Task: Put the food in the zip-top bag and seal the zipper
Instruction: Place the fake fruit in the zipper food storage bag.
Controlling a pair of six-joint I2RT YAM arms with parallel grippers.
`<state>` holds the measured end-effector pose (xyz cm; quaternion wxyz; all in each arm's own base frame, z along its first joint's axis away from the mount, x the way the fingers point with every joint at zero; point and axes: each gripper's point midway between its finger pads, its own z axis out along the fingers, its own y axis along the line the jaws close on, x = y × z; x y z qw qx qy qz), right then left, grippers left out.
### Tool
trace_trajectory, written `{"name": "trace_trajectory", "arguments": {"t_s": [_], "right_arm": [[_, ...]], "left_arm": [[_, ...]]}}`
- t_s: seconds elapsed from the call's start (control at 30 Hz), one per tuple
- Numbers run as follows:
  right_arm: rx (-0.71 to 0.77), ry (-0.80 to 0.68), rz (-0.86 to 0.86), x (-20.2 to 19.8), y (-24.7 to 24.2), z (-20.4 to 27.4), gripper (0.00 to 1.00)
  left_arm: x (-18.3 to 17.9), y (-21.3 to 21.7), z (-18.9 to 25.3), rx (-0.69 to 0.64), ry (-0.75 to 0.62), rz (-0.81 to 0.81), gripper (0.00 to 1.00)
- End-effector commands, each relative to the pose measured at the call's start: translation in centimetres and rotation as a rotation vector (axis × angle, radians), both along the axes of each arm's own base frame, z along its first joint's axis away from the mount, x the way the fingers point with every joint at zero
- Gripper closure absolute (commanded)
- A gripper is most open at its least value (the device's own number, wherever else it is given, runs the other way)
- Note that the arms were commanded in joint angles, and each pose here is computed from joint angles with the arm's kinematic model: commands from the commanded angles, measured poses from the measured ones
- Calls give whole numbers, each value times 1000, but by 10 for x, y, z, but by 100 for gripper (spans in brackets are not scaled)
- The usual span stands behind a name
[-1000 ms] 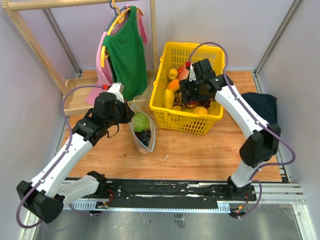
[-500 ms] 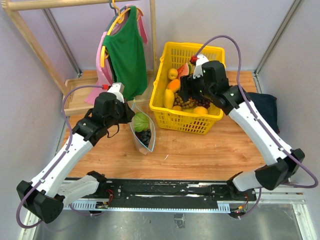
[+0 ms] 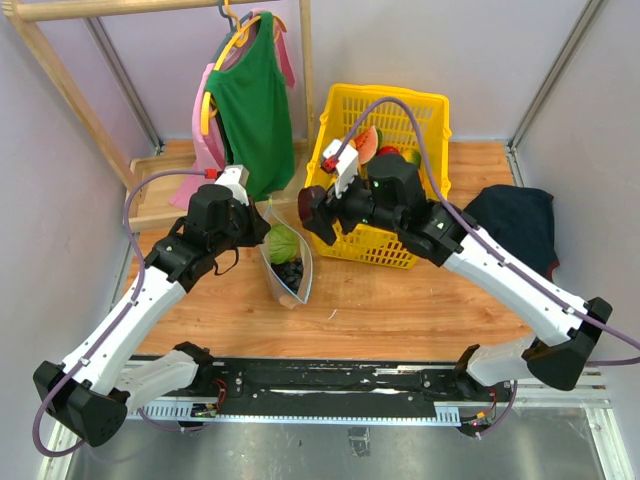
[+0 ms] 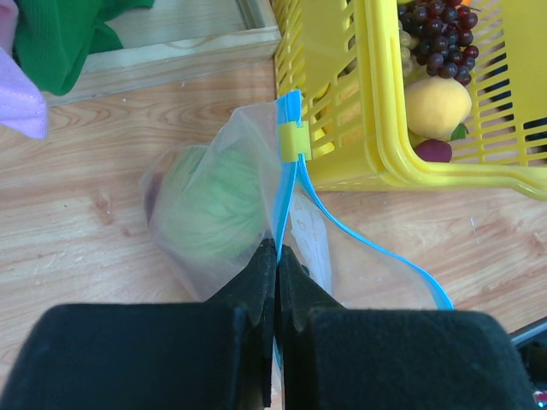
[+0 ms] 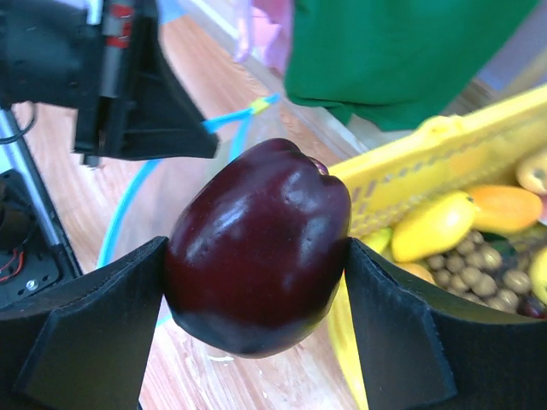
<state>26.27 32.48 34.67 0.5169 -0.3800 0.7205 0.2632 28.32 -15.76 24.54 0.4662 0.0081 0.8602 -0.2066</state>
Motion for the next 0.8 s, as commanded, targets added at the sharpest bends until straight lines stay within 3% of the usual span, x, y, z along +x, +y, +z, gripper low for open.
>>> {"name": "trace_trajectory", "arguments": {"t_s": [0.0,0.43,0.77], "right_arm": [[36,-71,160,-23,34,4,51],[90,11,376,-67,77,-34,49],[49,79,365,-65,83,-78,38]], "left_arm": [[4,-2,15,-39,-55,-7,100],[4,-1,15,-37,-55,-4,99],[4,-1,14,-38,-54,-5,99]]}}
